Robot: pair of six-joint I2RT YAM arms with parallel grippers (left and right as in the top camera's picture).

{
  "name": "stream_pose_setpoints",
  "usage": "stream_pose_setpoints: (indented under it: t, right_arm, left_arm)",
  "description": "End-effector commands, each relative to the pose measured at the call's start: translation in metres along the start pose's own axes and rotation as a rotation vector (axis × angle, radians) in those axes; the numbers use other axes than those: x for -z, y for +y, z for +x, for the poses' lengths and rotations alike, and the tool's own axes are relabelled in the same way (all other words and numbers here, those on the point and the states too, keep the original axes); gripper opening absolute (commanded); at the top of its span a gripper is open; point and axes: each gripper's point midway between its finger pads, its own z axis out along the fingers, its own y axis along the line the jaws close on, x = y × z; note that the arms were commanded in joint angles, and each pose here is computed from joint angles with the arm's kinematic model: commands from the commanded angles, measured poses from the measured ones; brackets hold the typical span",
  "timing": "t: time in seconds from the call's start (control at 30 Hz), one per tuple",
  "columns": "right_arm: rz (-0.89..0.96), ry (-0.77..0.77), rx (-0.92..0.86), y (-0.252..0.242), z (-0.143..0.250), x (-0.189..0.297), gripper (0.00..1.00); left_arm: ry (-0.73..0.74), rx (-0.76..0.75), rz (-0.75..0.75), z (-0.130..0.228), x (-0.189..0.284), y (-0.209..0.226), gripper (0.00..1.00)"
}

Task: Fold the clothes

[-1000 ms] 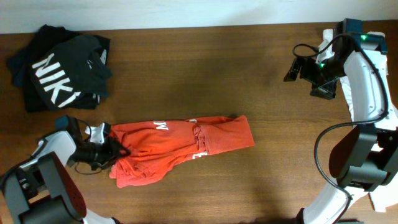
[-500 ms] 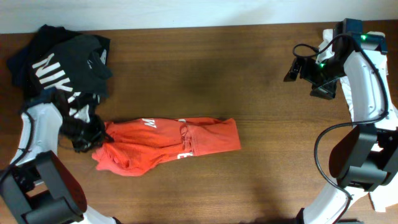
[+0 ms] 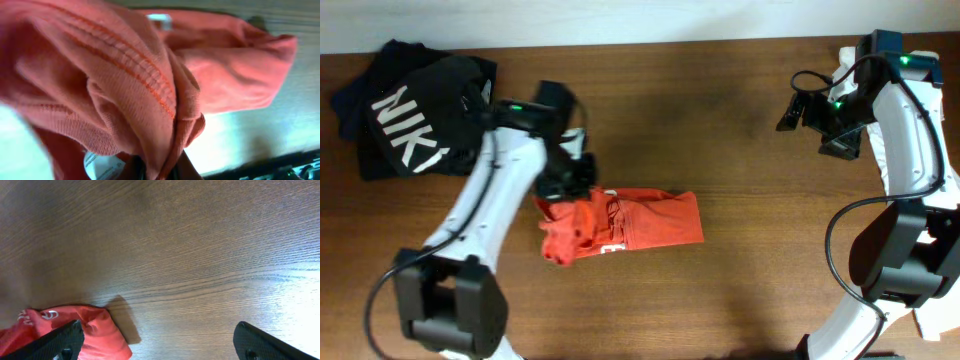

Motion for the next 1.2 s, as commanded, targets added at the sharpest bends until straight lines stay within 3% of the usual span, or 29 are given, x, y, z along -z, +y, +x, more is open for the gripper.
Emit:
stream_pose_setpoints:
  t: [0.0,0.27,0.4,0.8,1.1,1.17]
  right_arm:
    - [0.005,-0.017,0.006,0.0,-0.002,0.005,0.99]
    - [0.005,-0.017,0.006,0.0,-0.002,0.005,0.99]
    - [0.005,-0.017,0.006,0.0,-0.002,0.005,0.99]
    - [0.005,-0.017,0.006,0.0,-0.002,0.005,0.99]
    - [0.005,-0.017,0.006,0.0,-0.002,0.005,0.99]
    - [0.005,-0.017,0.006,0.0,-0.002,0.005,0.99]
  left_arm:
    - [0.012,-0.002,0.026,-0.001,-0.025,-0.04,0.0]
    - [-0.053,-0.125,0.088,-0.005,-0.066,-0.112,0.0]
    - [-0.064,-0.117,0.098,-0.007,-0.067,-0.118,0.0]
    - [-0.061,-0.136,0.081,-0.005,-0.006,-0.129,0.0]
    - [0.016,-0.2,0.06,0.006,-0.069,-0.159,0.04]
    - [0.023,-0.208,0.062,0.007,-0.084,-0.169,0.13]
